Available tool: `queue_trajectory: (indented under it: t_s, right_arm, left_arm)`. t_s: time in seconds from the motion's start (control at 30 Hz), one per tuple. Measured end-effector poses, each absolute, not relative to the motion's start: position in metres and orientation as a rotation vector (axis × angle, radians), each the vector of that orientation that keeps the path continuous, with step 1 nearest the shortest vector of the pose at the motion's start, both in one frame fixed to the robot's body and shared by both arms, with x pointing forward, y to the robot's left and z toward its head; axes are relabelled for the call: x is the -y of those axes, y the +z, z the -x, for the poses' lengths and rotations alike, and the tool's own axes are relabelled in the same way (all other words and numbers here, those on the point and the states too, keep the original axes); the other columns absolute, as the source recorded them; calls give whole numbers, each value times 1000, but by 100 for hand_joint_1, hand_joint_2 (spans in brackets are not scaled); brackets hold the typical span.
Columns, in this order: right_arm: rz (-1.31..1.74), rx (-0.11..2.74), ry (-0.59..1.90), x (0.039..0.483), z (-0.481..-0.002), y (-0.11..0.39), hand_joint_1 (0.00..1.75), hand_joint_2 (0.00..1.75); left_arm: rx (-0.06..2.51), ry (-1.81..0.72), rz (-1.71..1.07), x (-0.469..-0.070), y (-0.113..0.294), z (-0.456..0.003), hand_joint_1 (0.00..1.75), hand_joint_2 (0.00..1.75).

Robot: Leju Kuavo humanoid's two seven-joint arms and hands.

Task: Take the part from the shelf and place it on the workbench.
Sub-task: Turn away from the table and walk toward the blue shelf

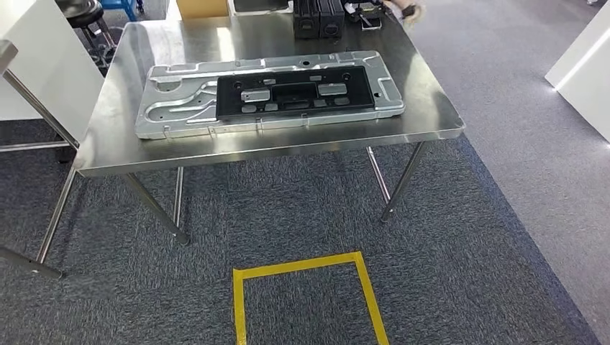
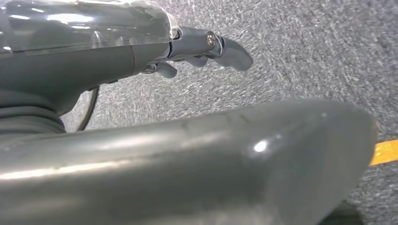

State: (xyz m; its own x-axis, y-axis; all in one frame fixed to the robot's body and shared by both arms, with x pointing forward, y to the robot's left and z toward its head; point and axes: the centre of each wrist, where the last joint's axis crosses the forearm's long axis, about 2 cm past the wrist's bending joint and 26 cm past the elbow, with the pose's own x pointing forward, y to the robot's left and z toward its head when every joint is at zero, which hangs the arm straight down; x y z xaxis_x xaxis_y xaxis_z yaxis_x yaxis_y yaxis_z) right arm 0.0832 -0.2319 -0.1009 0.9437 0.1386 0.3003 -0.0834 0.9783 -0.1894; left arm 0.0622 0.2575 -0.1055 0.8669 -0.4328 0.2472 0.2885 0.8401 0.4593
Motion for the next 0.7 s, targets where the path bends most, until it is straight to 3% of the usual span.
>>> queue_trajectory:
  t_s: [0.03,0.23,0.37,0.47,0.6,0.7]
  right_arm:
    - [165,280,119,230,-82,-101,0,175]
    - [137,134,121,224,-70,-103,0,175]
    - [198,105,150,225,-68,-103,0,0]
    - [244,99,199,224,-68,-103,0,0]
    - [248,112,260,223,-68,-102,0,175]
    - [250,134,320,224,-69,-102,0,175]
  left_arm:
    - [354,-392,-425,-257,-105,-63,0,0]
    - [341,-400,-425,-258,-106,-58,0,0]
    - [336,-416,-422,-258,-106,-58,0,0]
    - [337,-431,-422,-259,-106,-61,0,0]
    - [345,-441,-420,-258,-105,-65,0,0]
    - [348,-435,-420,-258,-105,-66,0,0]
